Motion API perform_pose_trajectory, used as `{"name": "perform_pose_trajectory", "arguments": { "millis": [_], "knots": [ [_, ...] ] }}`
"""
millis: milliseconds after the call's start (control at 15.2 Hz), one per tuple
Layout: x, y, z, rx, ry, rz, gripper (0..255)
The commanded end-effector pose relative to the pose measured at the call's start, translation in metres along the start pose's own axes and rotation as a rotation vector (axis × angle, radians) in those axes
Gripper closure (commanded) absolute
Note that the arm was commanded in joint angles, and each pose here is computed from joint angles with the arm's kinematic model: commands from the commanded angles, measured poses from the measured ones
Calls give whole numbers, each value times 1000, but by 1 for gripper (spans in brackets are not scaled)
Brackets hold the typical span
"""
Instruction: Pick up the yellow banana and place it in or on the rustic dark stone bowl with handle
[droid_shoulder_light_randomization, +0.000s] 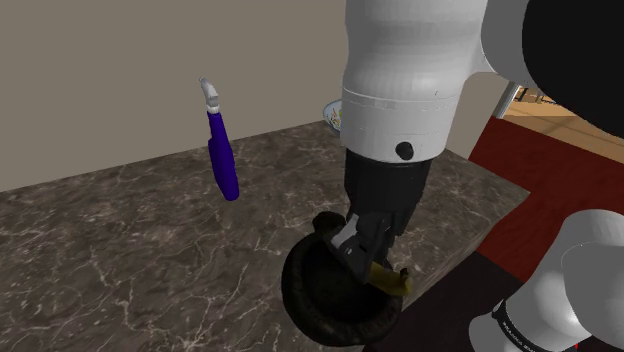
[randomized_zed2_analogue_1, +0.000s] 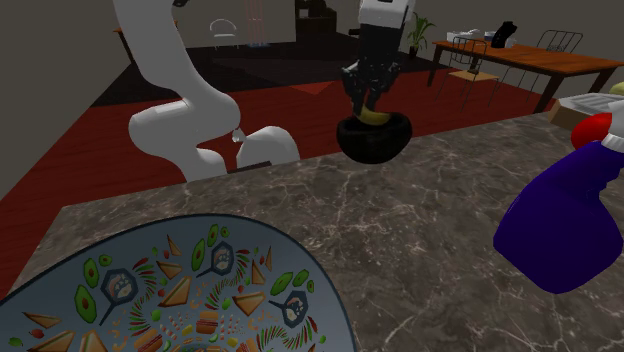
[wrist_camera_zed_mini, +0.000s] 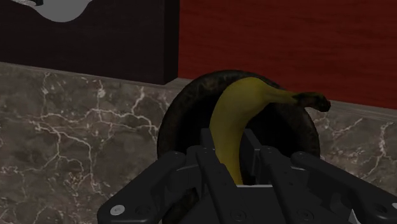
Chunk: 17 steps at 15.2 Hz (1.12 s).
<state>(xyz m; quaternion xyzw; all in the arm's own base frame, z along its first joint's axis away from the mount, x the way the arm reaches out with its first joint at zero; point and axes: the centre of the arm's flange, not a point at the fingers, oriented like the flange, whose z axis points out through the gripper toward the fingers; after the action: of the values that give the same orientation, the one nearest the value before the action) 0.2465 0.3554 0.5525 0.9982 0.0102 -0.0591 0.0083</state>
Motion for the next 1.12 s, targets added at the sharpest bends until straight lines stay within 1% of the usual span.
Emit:
{"name": "perform_pose_trajectory", "arguments": {
  "millis": [0,858,1056],
  "knots": [
    [0,0,-10,0,0,0,255],
    [-8,1,-76,0,0,0,255],
    [26,12,-85,0,0,0,255]
  ]
}}
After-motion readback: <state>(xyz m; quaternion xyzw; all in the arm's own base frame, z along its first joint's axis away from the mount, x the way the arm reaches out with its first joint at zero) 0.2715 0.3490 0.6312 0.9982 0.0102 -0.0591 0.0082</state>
